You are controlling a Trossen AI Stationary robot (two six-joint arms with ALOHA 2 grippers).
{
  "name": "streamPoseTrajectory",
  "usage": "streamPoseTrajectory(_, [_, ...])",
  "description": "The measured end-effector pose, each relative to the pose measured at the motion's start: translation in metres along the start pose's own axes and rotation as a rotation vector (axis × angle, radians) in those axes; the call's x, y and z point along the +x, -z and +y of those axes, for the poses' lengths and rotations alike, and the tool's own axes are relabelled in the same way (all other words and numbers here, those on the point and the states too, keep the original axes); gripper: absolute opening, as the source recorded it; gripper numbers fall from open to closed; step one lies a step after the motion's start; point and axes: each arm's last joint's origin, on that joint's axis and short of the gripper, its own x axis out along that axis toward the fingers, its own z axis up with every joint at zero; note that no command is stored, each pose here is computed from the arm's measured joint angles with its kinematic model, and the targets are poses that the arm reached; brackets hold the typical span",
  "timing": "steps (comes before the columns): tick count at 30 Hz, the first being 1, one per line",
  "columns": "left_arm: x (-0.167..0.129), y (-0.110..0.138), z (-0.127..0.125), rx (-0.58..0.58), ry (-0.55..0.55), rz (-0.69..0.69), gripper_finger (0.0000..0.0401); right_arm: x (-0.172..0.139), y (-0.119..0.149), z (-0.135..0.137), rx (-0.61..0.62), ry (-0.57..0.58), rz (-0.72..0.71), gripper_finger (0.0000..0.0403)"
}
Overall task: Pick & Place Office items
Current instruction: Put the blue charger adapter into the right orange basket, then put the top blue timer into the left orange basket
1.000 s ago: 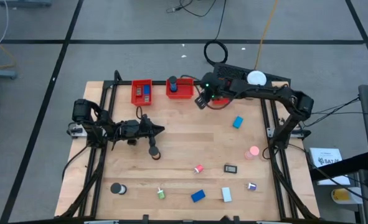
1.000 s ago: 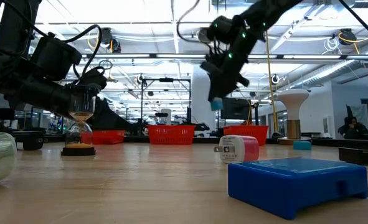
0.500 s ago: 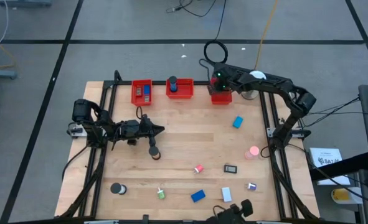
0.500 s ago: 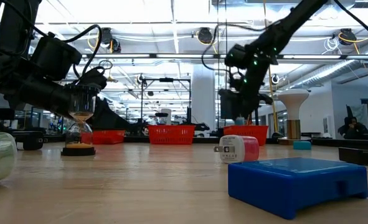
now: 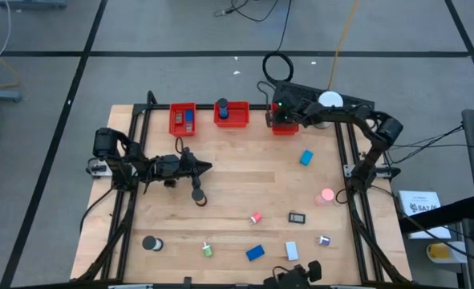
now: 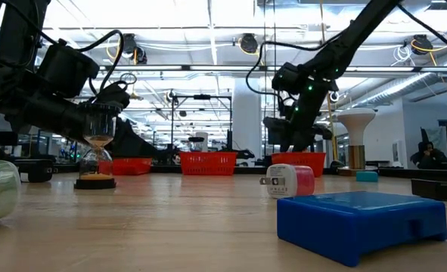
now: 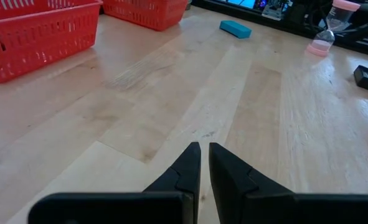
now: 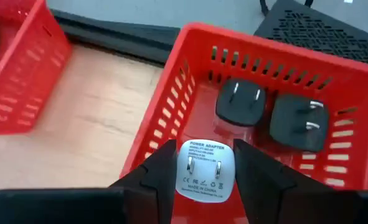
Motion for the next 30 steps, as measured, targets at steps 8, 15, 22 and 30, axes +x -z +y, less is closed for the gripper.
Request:
streamPoseTrajectory(8, [0.000,0.000,0.000,-0.003,0.001,0.000,0.0033,0.017,0.005,0.004,0.016,-0.001,-0.009,0.0125])
streamPoseTrajectory(15, [0.000,0.000,0.000,-0.003,0.001,0.000,0.0033,0.017,0.005,0.003,0.014,0.026,-0.019,0.0140])
streamPoseTrajectory(22, [0.000,0.000,0.000,-0.025,0.007,0.002,0.0033,0.017,0.005,0.003,0.008,0.026,-0.017,0.0187])
streamPoseTrajectory(30, [0.005,-0.005,-0.002,-0.059,0.017,-0.024,0.0033,-0.005,-0.005,0.005,-0.057,-0.007,-0.070,0.0189])
